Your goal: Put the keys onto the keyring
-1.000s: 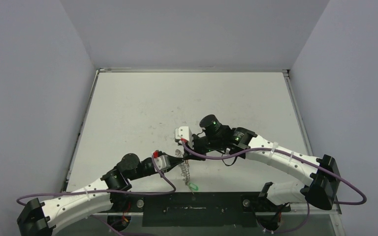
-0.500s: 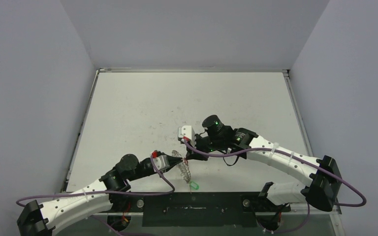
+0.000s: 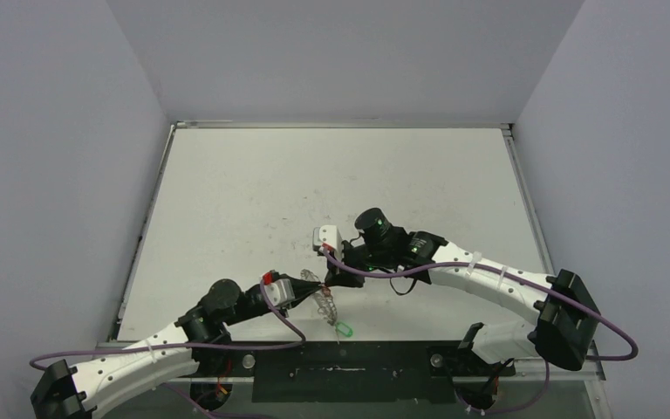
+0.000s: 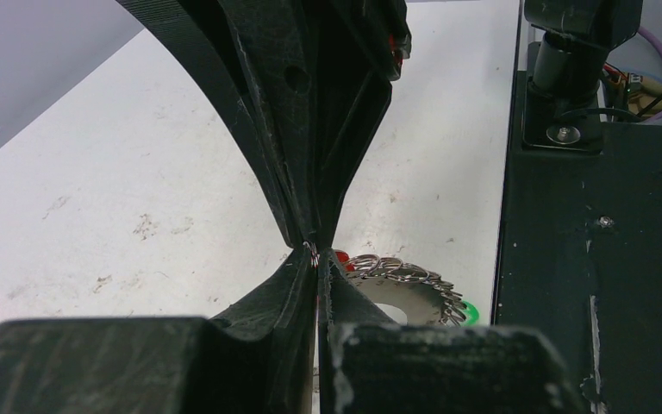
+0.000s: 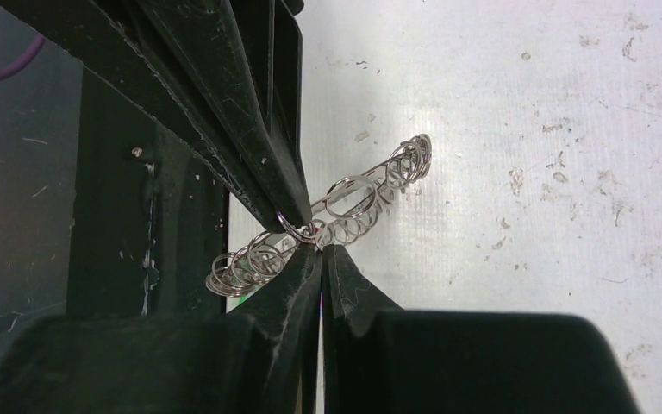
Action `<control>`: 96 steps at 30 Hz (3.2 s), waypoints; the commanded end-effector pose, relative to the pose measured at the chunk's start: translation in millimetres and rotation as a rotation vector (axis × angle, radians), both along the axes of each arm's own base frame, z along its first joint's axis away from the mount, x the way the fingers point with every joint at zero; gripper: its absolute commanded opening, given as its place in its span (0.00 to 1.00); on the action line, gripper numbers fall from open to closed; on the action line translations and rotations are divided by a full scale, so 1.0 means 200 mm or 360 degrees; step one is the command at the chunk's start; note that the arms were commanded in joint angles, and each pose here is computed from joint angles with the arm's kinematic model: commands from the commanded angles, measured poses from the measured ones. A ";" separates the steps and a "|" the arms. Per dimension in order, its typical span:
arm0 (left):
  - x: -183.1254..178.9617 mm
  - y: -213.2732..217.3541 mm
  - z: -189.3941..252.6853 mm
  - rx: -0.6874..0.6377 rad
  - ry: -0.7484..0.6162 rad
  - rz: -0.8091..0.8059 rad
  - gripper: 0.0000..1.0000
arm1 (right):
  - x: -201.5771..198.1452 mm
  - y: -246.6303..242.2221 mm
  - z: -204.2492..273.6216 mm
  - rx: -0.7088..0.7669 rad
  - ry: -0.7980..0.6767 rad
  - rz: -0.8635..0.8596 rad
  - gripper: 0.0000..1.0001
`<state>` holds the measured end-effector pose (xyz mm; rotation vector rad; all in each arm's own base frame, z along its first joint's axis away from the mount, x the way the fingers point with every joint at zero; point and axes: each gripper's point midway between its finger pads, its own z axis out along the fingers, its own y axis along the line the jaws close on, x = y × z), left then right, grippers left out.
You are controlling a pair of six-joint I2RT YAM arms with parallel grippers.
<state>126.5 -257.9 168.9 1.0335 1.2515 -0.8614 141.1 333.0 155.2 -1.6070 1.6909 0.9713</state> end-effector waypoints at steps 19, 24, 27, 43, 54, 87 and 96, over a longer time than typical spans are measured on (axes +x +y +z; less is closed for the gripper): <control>-0.03 0.02 0.21 -0.0284 -0.0123 -0.0024 0.00 | 0.02 0.02 0.10 0.0411 -0.0267 0.0055 0.50; -0.06 0.02 0.21 -0.0304 -0.0130 -0.0066 0.00 | 0.02 -0.01 0.18 0.0474 -0.0332 0.0026 0.53; -0.09 0.02 0.23 -0.0347 -0.0146 -0.0095 0.00 | 0.00 0.00 0.24 0.0539 -0.0334 0.0062 0.50; -0.11 0.04 0.29 -0.0454 -0.0189 -0.0118 0.00 | -0.10 0.07 0.27 0.0633 -0.0244 0.0273 0.34; -0.11 0.03 0.29 -0.0455 -0.0179 -0.0128 0.00 | -0.11 0.11 0.28 0.0650 -0.0229 0.0296 0.29; -0.04 0.08 0.22 -0.0245 -0.0099 0.0035 0.35 | -0.04 -0.02 0.20 0.0126 -0.0095 0.0057 0.00; -0.01 0.02 0.19 -0.0043 -0.0040 0.0014 0.36 | -0.01 -0.05 0.17 -0.0138 -0.0114 -0.0007 0.00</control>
